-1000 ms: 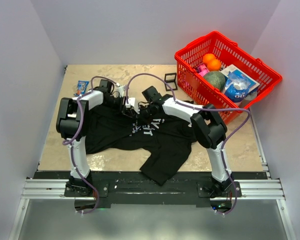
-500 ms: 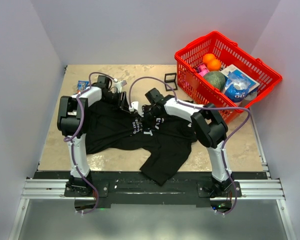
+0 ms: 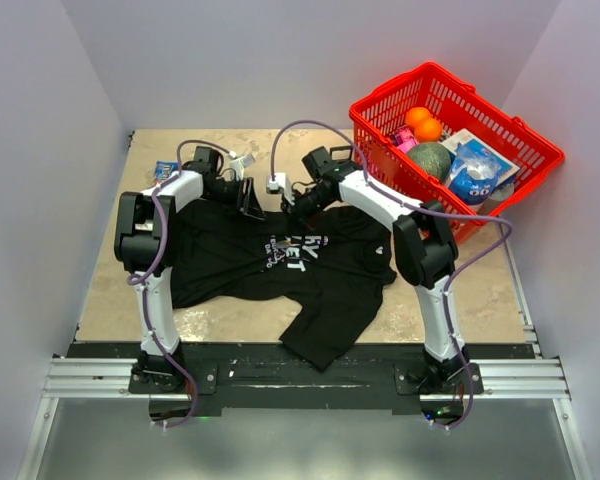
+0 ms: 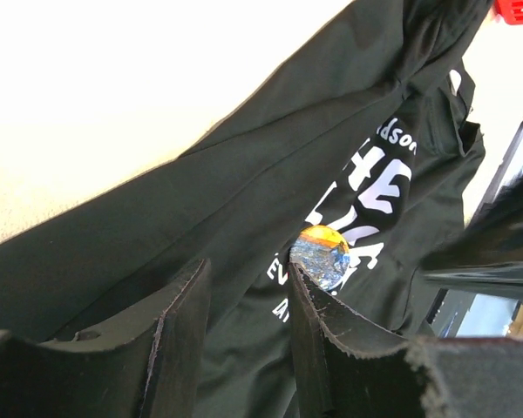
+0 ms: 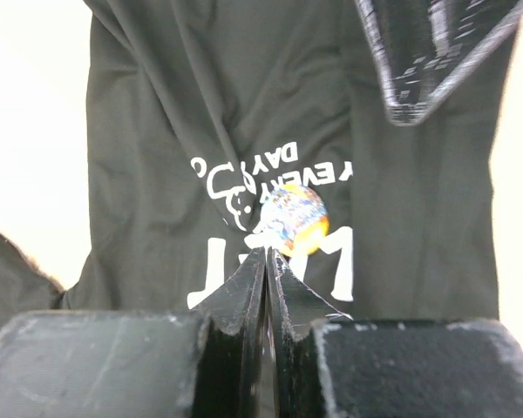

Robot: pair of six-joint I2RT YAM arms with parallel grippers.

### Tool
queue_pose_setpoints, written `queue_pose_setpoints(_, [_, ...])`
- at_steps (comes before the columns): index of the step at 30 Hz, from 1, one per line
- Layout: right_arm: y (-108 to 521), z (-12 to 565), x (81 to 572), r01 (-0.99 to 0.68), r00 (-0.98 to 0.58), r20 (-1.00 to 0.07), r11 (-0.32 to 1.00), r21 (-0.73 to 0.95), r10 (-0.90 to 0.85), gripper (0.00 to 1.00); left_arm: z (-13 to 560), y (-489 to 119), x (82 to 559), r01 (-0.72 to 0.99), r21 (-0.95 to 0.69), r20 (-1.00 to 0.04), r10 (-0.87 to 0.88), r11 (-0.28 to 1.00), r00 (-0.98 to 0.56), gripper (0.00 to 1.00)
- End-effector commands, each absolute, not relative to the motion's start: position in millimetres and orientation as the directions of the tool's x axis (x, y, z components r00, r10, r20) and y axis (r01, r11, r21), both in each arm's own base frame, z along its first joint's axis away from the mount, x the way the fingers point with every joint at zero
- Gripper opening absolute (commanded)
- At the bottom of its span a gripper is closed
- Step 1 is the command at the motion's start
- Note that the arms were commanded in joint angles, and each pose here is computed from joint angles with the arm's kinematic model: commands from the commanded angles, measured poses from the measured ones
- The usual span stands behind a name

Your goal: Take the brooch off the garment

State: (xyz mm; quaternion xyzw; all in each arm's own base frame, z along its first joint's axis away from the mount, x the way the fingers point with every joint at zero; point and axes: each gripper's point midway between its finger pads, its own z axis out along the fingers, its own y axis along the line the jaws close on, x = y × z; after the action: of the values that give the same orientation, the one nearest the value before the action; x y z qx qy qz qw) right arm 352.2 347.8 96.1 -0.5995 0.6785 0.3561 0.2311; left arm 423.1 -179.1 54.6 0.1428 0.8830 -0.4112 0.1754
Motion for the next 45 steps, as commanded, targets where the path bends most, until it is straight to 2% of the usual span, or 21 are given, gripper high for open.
queue_pose_setpoints(1, [359,71,345,-0.962,-0.219,-0.717,0.022,0.274,-0.661,0.07,78,-180,428,0.449,-0.674,-0.487,0.104,0.587,-0.867,0.45])
queue_pose_setpoints(10, [352,41,341,-0.963,-0.214,-0.668,0.037,0.269,-0.713,0.07,83,-182,425,0.461,-0.676,-0.498,0.104,0.574,-0.861,0.45])
queue_pose_setpoints(15, [348,47,341,-0.966,-0.210,-0.668,0.047,0.253,-0.714,0.07,91,-194,404,0.508,-0.716,-0.509,0.141,0.478,-0.849,0.42])
queue_pose_setpoints(19, [345,63,334,-0.967,-0.201,-0.676,0.032,0.254,-0.708,0.07,88,-201,380,0.478,-0.770,-0.459,0.154,0.422,-0.875,0.38])
queue_pose_setpoints(23, [346,83,329,-0.971,-0.192,-0.707,0.027,0.238,-0.681,0.07,92,-204,371,0.487,-0.777,-0.467,0.155,0.399,-0.871,0.39])
queue_pose_setpoints(28, [356,80,335,-0.961,-0.241,-0.716,0.060,0.269,-0.655,0.07,91,-209,370,0.477,-0.789,-0.451,0.162,0.387,-0.878,0.41])
queue_pose_setpoints(37, [368,44,351,-0.977,-0.205,-0.665,0.108,0.185,-0.718,0.07,66,-212,371,0.352,-0.832,-0.326,0.135,0.429,-0.936,0.45])
queue_pose_setpoints(45, [354,19,342,-0.972,-0.227,-0.609,0.134,0.195,-0.760,0.07,47,-216,370,0.279,-0.858,-0.252,0.119,0.431,-0.960,0.48])
